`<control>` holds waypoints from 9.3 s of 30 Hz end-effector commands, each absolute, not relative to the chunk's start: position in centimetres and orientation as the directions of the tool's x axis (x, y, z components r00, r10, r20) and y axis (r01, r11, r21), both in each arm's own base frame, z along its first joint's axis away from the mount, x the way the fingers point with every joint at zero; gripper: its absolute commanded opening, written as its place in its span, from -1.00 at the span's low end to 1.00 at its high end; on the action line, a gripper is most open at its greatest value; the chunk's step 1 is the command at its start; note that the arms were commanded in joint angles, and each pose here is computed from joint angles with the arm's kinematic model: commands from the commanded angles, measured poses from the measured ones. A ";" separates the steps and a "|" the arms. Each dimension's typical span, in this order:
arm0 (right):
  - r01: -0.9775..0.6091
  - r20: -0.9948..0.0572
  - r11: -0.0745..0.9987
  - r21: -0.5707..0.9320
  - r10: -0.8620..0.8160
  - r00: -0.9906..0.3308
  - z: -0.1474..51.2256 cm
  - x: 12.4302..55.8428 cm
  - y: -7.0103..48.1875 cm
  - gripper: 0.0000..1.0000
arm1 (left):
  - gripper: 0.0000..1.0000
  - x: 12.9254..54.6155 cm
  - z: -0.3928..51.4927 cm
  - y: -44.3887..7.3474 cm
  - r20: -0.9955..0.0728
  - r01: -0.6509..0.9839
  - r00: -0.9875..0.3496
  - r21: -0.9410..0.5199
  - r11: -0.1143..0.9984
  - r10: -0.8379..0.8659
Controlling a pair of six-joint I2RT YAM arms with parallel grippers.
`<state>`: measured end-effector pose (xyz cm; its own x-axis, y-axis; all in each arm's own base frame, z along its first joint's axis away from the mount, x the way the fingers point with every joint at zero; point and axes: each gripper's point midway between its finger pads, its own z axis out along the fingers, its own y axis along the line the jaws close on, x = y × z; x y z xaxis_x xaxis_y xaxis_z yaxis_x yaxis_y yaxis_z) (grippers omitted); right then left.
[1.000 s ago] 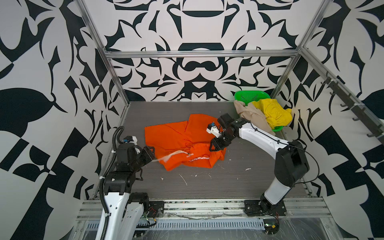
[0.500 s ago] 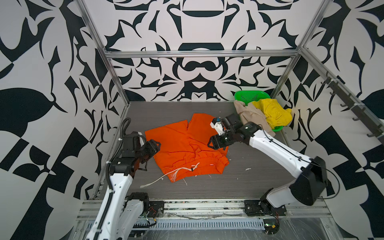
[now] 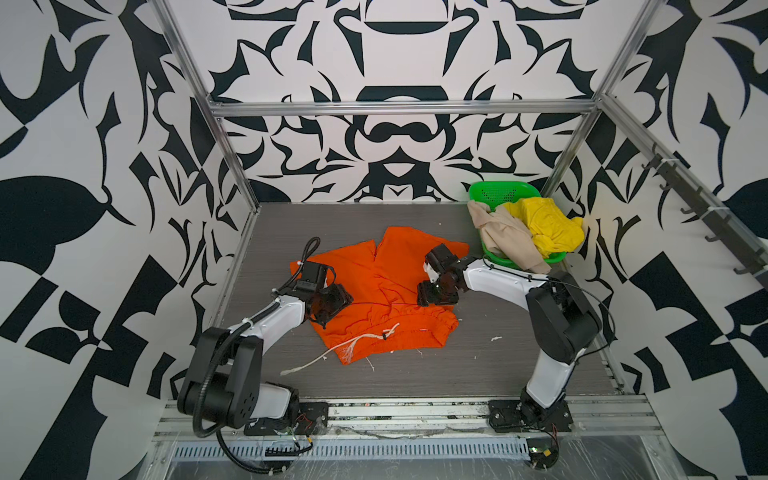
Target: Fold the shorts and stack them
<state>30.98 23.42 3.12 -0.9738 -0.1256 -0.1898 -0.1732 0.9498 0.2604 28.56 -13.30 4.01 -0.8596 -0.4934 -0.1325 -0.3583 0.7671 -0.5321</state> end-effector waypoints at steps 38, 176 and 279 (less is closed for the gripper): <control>-0.048 -0.225 0.954 0.297 0.021 -0.974 2.5 44.5 19.7 0.43 | 0.28 22.6 4.8 -32.1 -0.474 0.983 -0.036 0.141 0.116 0.880; 0.071 -0.256 0.861 0.504 0.228 -0.939 6.1 38.2 20.4 0.49 | 0.68 33.1 10.7 -1.4 -0.348 -0.436 -0.740 -0.403 0.805 -0.576; 0.219 -0.035 0.491 0.844 0.457 -0.889 11.4 27.7 18.3 0.32 | -0.59 26.6 8.0 -37.4 -0.735 0.976 -0.075 0.083 0.200 0.673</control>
<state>26.75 17.04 10.03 -0.8912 0.4474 -0.0748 0.2171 0.5656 0.7956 27.42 -36.03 4.24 -0.0440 0.7782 -0.6265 0.9720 0.1782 0.1531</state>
